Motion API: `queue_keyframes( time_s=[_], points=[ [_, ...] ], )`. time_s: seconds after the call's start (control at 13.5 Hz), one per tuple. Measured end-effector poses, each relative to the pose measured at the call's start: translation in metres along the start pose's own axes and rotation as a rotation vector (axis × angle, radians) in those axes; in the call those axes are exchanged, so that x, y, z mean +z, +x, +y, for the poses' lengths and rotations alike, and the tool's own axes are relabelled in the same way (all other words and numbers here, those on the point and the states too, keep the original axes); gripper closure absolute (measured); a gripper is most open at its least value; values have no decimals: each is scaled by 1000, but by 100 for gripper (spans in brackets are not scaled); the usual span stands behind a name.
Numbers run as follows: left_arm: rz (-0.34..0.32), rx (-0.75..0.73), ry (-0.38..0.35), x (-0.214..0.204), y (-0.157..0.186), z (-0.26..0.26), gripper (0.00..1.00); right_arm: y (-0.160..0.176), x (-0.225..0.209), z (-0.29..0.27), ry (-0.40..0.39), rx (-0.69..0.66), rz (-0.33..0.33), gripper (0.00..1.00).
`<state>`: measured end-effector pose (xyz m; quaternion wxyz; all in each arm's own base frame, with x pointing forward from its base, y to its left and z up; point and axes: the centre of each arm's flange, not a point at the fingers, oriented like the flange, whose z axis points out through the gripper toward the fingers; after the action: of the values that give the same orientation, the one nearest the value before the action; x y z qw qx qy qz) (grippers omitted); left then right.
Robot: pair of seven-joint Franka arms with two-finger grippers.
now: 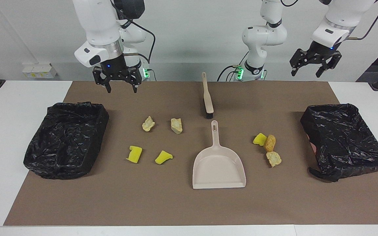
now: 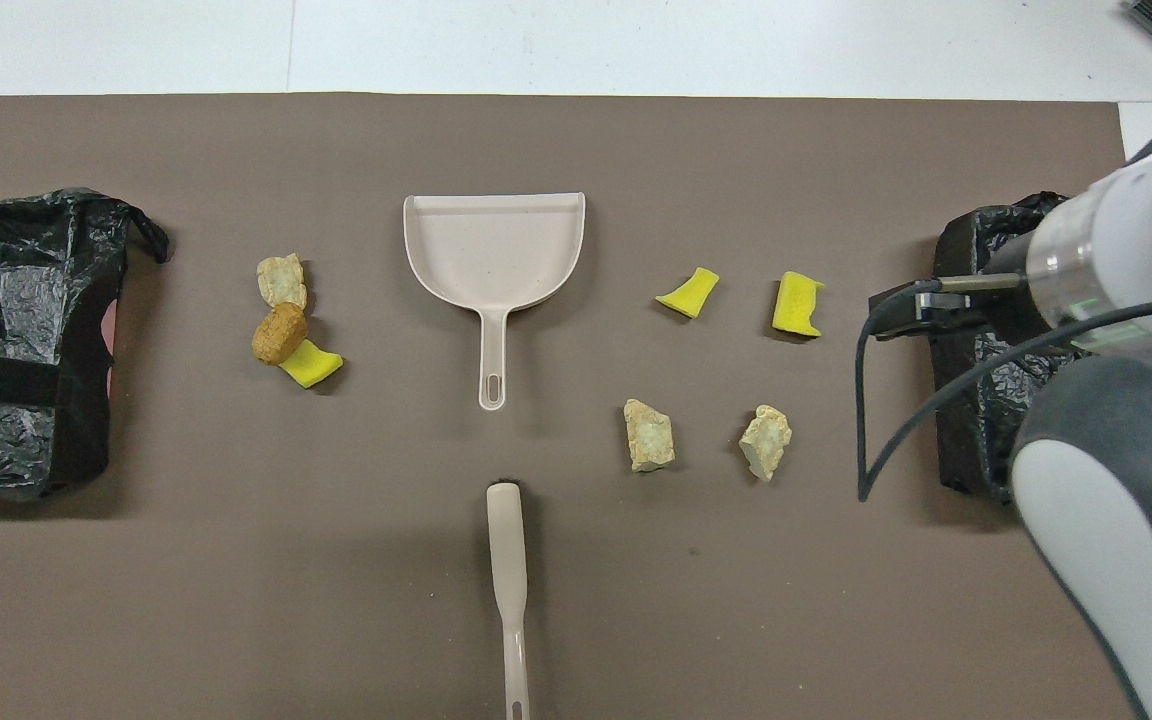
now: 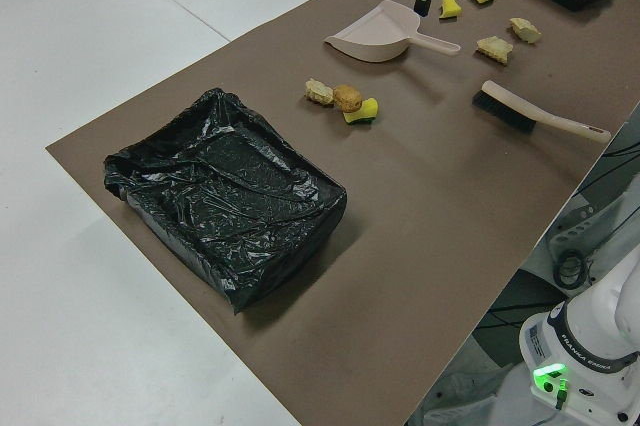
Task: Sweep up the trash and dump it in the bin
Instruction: 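Reach the right gripper to the beige dustpan handle and grasp it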
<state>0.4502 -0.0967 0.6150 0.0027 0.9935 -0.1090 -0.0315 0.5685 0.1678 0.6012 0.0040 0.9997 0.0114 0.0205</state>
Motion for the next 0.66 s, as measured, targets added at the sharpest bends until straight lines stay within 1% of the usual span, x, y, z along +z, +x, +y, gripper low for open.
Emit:
queue_keyframes(
  time_s=[0.22, 0.37, 0.52, 0.66],
  points=[
    [-11, 22, 13, 40, -33, 53, 0, 16, 28, -53, -3, 5, 16, 0],
    [-20, 9, 11, 70, -47, 94, 0, 25, 47, -95, -3, 16, 16, 0],
    [1, -21, 6, 101, -60, 141, 0, 31, 62, -134, -7, 6, 26, 0],
    [24, -30, -3, 128, -75, 182, 0, 36, 80, -160, 4, 0, 29, 0]
  ],
)
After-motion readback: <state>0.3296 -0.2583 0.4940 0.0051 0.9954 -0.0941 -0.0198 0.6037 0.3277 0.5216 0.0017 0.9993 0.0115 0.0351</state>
